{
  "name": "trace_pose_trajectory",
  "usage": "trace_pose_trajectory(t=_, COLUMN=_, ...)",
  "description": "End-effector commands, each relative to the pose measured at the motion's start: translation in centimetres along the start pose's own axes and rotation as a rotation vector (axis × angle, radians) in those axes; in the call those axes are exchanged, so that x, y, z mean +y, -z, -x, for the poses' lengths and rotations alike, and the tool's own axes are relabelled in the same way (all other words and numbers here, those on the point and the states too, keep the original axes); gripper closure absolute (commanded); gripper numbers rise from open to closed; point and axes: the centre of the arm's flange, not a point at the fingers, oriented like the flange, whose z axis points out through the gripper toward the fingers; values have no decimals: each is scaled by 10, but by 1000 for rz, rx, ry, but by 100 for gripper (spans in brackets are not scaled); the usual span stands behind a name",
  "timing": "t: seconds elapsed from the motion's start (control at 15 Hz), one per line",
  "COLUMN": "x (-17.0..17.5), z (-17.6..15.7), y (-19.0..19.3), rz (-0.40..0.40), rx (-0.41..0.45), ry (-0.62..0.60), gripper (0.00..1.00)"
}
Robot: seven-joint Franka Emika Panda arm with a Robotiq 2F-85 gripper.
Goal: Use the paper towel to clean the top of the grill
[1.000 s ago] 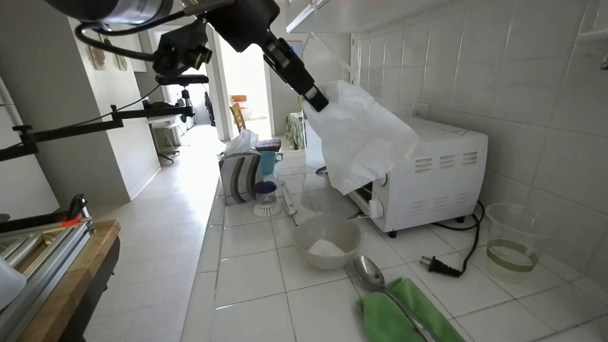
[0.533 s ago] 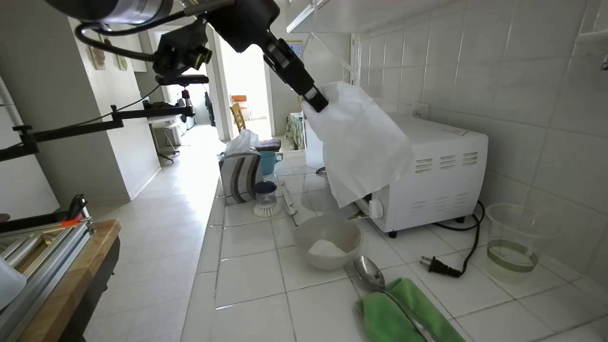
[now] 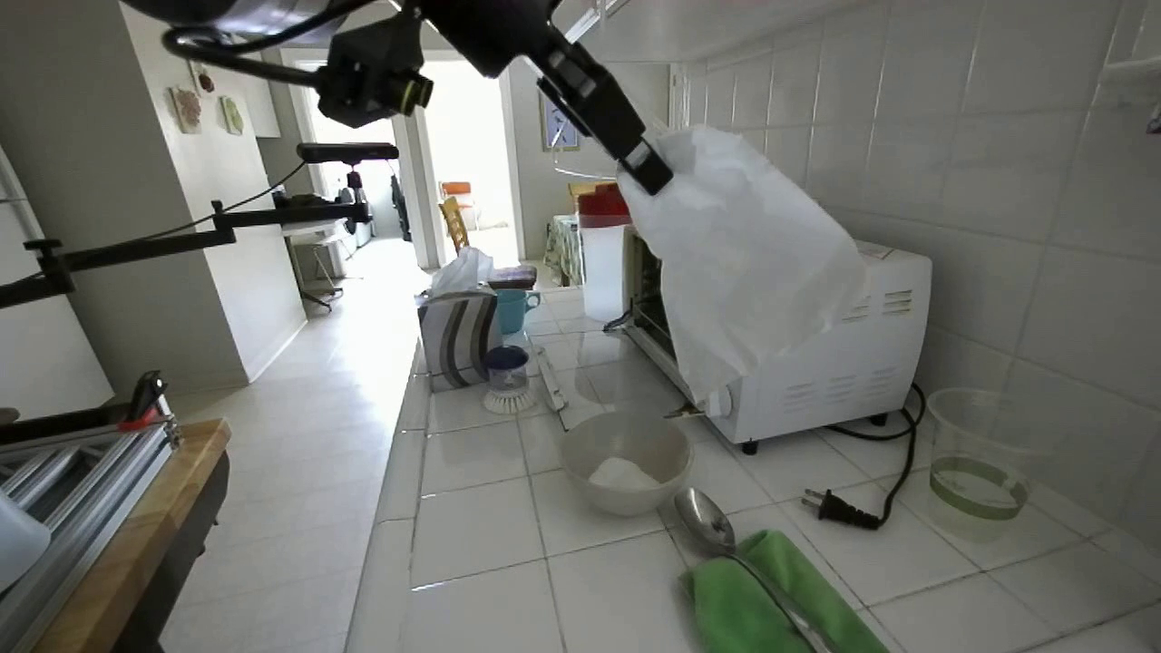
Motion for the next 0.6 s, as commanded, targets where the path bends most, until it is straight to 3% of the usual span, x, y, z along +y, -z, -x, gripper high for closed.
trace_pose_trajectory(t=0.0, x=3, z=-14, y=-27, rz=-17, rx=45, ry=57, gripper=100)
trace_pose_trajectory(t=0.53, x=-20, z=-16, y=-51, rz=-82, rx=102, ry=147, gripper=100)
